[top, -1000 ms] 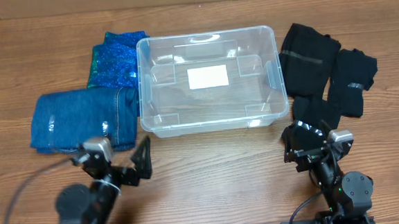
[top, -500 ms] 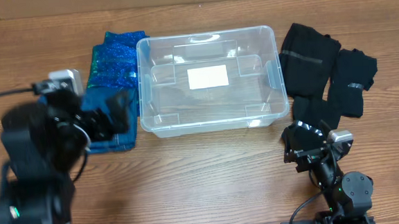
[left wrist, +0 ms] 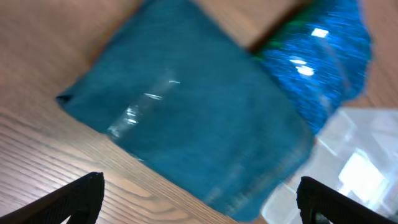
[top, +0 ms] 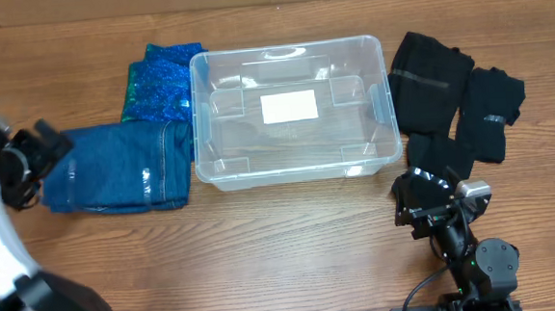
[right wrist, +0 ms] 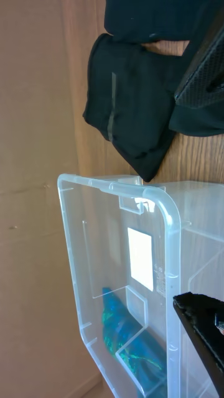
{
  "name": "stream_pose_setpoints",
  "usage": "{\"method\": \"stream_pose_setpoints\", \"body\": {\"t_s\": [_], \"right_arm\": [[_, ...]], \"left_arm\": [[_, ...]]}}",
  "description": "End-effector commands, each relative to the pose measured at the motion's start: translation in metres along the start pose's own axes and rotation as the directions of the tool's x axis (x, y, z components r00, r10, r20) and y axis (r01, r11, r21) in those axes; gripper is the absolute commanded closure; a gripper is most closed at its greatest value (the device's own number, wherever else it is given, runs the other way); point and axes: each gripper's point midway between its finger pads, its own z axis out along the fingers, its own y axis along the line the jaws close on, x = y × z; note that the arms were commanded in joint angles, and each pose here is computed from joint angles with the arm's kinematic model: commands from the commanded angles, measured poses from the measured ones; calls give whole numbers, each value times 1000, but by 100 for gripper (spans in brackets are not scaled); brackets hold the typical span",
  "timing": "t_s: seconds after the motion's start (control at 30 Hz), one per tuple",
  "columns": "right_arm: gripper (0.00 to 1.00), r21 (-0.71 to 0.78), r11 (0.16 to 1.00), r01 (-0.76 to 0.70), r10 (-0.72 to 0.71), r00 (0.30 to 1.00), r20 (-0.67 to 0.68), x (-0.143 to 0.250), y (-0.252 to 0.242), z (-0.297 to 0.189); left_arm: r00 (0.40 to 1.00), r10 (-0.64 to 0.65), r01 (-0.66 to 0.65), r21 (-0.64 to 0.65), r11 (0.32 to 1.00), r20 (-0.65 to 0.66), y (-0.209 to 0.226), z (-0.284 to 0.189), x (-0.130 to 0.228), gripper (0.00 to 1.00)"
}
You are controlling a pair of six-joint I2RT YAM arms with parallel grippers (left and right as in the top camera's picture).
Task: Pack container
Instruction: 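Reach the left gripper to the folded blue jeans and grasp them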
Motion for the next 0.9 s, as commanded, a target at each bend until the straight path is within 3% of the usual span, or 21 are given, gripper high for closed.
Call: {"method": "stream_pose_setpoints", "body": {"t_s": [0.0,0.2,0.3,0.7,0.77,0.87], "right_arm": [[0,3,1000,3,-3,1000,14,-3,-1,-1],[0,2,1000,2,-2,1000,14,-3,-1,-1],[0,2,1000,2,-2,1000,14,-3,-1,-1],[0,2,1000,2,-2,1000,14,-3,-1,-1],[0,2,1000,2,-2,1000,14,-3,-1,-1],[0,2,1000,2,-2,1000,14,-3,-1,-1]], "left_arm": [[996,-85,87,44,995,-40,37,19,-17,1],[988,-129,134,57,989,-88,81,56,-26,1],[991,-83,101,170,980,-108,77,73,-29,0],[963,28,58,307,950,-269,65,167,0,1],[958,47,55,343,938,-282,56,174,4,7],[952,59,56,361,931,-299,48,181,9,35]]}}
